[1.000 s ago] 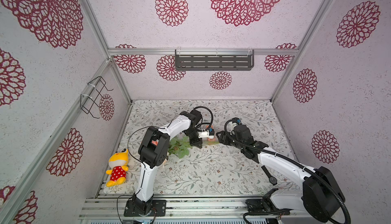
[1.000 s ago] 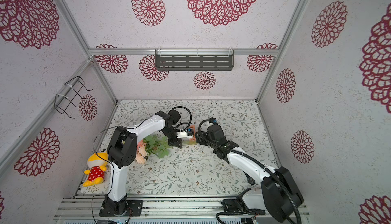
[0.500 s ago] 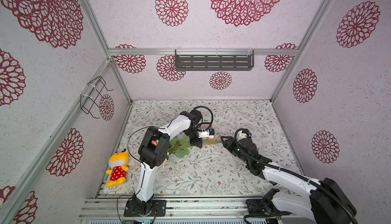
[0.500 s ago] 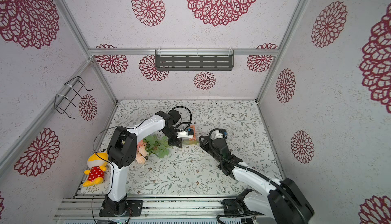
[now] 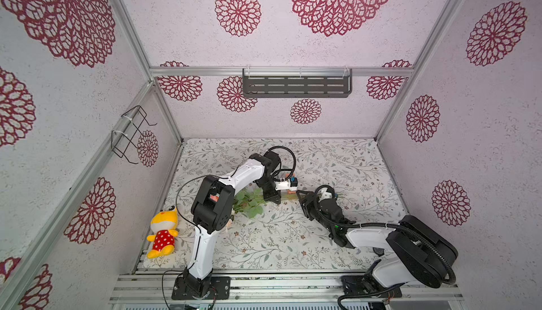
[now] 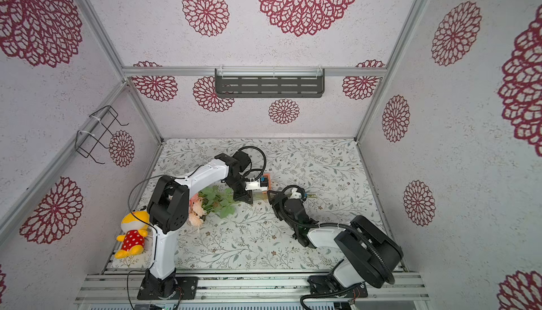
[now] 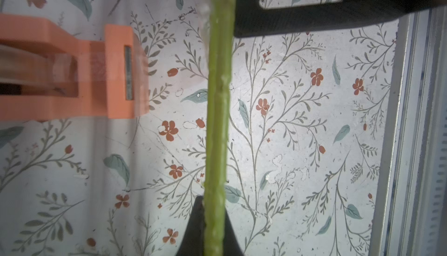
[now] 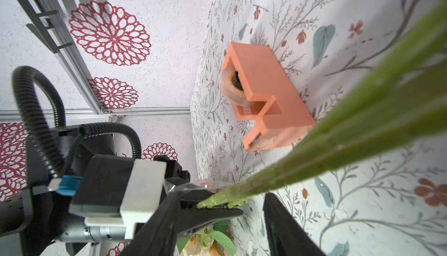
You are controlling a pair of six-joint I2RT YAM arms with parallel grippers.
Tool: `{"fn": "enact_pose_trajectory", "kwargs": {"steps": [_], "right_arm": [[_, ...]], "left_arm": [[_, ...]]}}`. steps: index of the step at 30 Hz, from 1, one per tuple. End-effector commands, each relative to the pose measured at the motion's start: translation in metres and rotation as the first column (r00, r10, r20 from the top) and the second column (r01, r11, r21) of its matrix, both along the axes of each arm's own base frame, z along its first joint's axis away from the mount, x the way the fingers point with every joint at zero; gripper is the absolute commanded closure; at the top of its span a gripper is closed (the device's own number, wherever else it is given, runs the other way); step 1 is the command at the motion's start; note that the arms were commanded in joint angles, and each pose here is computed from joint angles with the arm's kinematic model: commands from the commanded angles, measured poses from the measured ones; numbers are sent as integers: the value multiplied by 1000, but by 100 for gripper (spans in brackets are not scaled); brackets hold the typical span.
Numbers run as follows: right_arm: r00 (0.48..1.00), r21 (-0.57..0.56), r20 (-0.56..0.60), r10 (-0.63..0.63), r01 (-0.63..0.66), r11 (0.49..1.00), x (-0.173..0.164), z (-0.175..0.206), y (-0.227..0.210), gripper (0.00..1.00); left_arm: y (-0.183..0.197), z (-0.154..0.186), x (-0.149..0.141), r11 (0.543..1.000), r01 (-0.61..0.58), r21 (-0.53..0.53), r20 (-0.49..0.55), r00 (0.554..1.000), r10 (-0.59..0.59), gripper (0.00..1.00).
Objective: Wrap bouquets with tape
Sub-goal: Wrap the tape around the bouquet.
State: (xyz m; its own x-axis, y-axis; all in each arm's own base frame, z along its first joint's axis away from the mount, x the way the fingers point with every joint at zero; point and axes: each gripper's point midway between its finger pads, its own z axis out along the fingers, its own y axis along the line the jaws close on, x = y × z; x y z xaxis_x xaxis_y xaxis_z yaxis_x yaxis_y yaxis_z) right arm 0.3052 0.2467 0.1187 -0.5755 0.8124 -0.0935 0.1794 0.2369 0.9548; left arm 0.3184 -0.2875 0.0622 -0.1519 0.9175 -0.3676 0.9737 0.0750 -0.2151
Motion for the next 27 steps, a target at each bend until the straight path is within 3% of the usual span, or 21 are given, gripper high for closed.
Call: {"fn": "enact_pose_trajectory", "kwargs": {"steps": [1,8,12,19,22,24,25,26,27], "right_arm": [[997,76,39,-70,67,995,1,18,-11,40],[993,28,66,-100,99,995,-4,28,-25,33],[992,-68,125,-15,23,997,-7,50,-11,35],[992,-252,120,50,-19,968,-15,59,-18,36],[967,-455,189,170,-67,888,-20,74,-20,41],[951,-579,172,258,-114,807,-29,69,-24,56],[926,-611,190,327,-149,778,-37,66,-19,56],[921,-615,170,351,-179,768,-44,57,-20,48],[920,-621,147,363,-200,758,-47,48,-21,46]], "left_arm": [[-6,21,-1,999,14,-37,34,999,-13,100],[-7,19,-1,999,15,-35,25,1000,-14,100],[-6,19,-2,999,14,-31,22,1000,-13,100],[-5,18,-4,999,17,-31,11,1000,-17,100],[-5,17,-3,999,16,-30,12,1000,-16,100],[-5,16,-3,1000,16,-27,10,1000,-16,100],[-5,17,-3,1000,17,-26,5,1000,-17,100],[-5,17,-4,1000,17,-25,2,1000,-17,100],[-5,16,-4,1000,17,-23,-1,1000,-17,100]]}}
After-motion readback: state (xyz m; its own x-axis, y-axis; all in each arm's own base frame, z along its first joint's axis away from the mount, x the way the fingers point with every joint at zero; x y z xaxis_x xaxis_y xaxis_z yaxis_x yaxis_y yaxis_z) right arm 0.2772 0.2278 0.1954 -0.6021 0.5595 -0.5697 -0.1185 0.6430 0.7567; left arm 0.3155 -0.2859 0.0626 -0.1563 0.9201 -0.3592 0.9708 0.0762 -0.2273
